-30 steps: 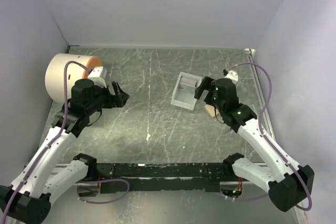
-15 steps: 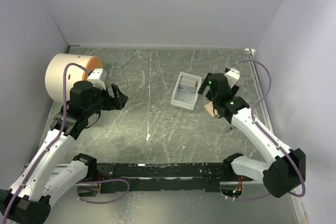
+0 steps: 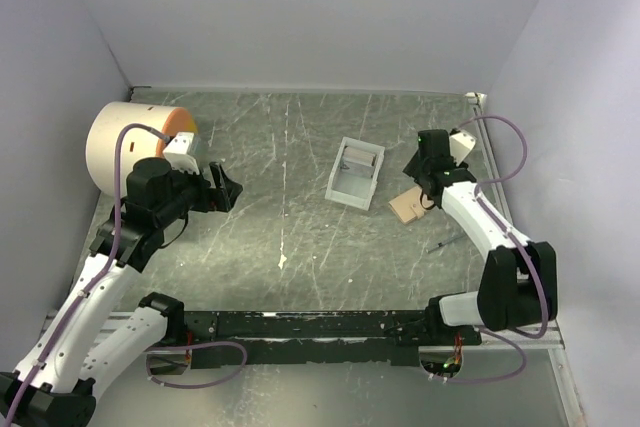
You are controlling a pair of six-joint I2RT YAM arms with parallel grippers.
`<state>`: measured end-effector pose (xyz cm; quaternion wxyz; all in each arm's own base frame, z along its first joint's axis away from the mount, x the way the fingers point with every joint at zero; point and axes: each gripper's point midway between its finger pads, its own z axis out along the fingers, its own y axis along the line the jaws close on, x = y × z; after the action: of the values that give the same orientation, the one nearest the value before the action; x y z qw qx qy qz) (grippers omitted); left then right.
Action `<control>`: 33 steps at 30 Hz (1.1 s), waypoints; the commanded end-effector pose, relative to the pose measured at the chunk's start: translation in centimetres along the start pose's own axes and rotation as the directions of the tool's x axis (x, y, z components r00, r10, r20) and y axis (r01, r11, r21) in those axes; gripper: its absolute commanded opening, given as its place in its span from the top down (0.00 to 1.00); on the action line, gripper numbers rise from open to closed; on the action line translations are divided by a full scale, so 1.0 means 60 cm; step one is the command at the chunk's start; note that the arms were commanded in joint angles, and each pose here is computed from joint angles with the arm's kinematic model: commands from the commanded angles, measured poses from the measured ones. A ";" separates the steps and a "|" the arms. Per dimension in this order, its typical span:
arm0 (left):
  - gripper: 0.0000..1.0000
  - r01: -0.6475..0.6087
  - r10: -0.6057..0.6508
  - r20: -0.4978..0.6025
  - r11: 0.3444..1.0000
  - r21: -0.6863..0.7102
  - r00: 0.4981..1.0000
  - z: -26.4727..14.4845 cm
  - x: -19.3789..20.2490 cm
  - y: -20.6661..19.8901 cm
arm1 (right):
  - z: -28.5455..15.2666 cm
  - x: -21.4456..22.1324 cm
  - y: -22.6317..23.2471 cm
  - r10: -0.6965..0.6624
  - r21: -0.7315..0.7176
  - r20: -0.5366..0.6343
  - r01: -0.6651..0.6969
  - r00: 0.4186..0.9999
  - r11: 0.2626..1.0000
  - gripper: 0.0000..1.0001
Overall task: Put the credit cards into the card holder
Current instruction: Move the card holder to the center of the board.
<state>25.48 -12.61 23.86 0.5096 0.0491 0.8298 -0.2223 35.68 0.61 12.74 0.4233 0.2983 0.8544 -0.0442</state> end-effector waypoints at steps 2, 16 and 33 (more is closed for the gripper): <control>0.04 -0.019 0.020 -0.004 0.999 0.035 1.000 -0.002 0.003 -0.006 | 0.038 0.018 0.003 0.027 0.013 -0.031 -0.027 0.999 1.000 0.35; 0.04 -0.022 0.022 0.003 0.997 0.071 1.000 -0.005 0.003 -0.016 | 0.117 0.099 -0.020 -0.001 0.146 -0.177 0.027 0.984 0.989 0.35; 0.04 -0.017 0.017 -0.007 0.996 0.088 1.000 -0.002 0.008 -0.021 | 0.074 0.181 -0.077 -0.082 0.172 -0.323 0.144 0.943 0.975 0.43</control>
<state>24.64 -13.46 23.64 0.5014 0.0708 0.8266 -0.2455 34.95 0.49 2.43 0.2999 0.3069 0.8992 -0.0856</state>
